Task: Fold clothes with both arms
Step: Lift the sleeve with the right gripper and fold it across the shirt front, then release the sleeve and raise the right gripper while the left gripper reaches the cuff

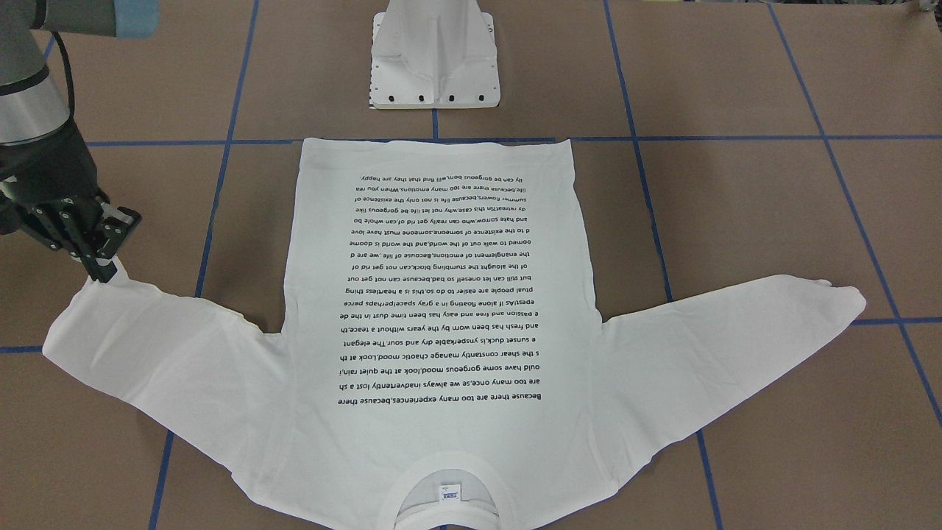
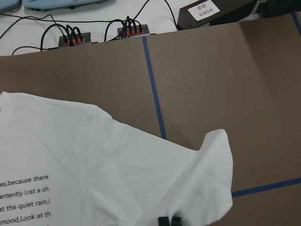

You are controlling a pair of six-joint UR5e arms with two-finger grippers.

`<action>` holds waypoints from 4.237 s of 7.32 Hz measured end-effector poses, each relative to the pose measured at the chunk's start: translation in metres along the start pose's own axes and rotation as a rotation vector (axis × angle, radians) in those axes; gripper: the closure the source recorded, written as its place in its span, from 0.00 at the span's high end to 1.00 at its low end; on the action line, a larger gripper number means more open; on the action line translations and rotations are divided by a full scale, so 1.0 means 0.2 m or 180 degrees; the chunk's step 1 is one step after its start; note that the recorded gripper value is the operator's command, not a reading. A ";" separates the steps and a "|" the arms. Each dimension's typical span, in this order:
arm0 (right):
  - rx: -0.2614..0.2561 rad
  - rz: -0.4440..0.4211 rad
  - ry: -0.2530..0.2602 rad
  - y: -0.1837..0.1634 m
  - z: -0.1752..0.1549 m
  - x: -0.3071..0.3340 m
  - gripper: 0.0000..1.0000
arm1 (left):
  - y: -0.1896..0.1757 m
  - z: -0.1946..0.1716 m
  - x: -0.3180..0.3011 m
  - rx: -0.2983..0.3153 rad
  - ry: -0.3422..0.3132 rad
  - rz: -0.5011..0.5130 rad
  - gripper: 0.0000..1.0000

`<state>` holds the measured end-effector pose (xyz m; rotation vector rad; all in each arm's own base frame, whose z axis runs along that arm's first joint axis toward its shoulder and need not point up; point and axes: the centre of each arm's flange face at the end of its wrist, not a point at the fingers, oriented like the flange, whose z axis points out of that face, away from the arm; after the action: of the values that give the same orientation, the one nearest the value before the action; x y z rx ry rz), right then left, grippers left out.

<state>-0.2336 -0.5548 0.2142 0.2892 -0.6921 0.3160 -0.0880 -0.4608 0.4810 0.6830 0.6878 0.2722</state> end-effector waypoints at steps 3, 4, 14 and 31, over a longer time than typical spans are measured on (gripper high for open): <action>0.0206 -0.0237 -0.0119 -0.01 -0.06 -0.87 0.00 | 0.01 0.01 -0.01 -0.0019 0.0000 -0.0019 1.00; 0.0356 -0.0229 -0.0238 0.03 0.04 -1.18 0.00 | 0.02 0.02 -0.02 -0.0032 -0.0003 -0.0029 1.00; 0.0749 -0.0348 -0.0402 0.88 0.58 -2.20 1.00 | 0.06 0.08 -0.07 -0.0115 0.0003 -0.0109 1.00; -0.0291 -0.1391 -0.0445 -0.15 0.31 0.37 0.99 | 0.33 1.07 0.29 -0.0022 0.0619 -0.0003 1.00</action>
<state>-0.2038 -0.5900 0.3044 0.3685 -0.7579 -0.1534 0.0956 -0.4899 0.6176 0.6549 0.8723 0.3431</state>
